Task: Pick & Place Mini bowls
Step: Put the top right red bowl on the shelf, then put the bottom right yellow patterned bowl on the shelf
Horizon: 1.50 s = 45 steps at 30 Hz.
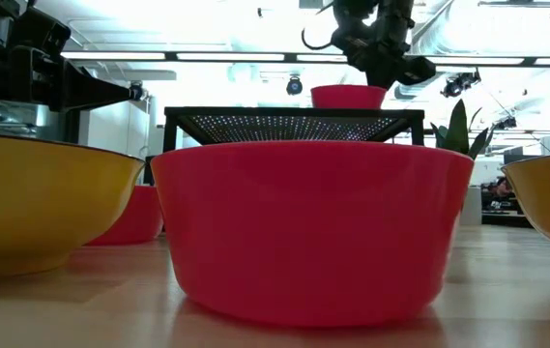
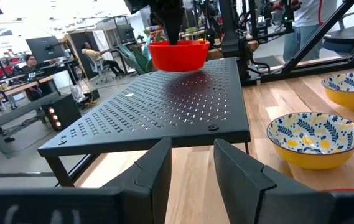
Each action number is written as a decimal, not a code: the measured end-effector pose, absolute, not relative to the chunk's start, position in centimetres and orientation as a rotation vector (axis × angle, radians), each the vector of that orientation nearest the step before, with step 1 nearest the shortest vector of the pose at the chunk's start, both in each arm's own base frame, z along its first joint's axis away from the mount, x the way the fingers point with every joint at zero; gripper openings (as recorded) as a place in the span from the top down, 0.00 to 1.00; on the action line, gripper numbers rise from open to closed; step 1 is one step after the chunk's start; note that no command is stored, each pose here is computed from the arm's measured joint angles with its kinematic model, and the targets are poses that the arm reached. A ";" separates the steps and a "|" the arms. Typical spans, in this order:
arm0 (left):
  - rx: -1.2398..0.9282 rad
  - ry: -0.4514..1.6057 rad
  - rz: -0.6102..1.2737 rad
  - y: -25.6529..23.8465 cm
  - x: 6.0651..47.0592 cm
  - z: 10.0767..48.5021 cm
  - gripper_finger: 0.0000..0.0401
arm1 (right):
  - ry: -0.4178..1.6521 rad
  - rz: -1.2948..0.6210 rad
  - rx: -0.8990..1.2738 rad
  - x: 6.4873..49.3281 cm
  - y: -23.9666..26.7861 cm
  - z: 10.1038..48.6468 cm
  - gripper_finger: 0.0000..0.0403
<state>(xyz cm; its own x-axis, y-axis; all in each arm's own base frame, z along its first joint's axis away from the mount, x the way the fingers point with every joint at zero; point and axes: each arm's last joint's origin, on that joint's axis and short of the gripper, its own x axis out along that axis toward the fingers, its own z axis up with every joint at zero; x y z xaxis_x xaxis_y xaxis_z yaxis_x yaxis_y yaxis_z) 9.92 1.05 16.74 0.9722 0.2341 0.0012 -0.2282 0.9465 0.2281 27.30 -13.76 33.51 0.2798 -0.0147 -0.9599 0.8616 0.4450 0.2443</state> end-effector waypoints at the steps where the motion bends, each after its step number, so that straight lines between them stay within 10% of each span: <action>1: 0.229 0.026 0.236 1.0 9.9 16.7 0.71 | 1.136 -0.721 0.936 27.3 -13.8 33.5 0.99; 20: 0.229 0.026 0.235 1.0 9.9 16.7 0.71 | 1.088 -0.732 0.891 26.4 -13.1 34.8 0.74; 45: 0.229 0.026 0.235 1.0 9.9 16.7 0.71 | 1.270 -0.603 0.699 24.9 -0.2 36.9 0.73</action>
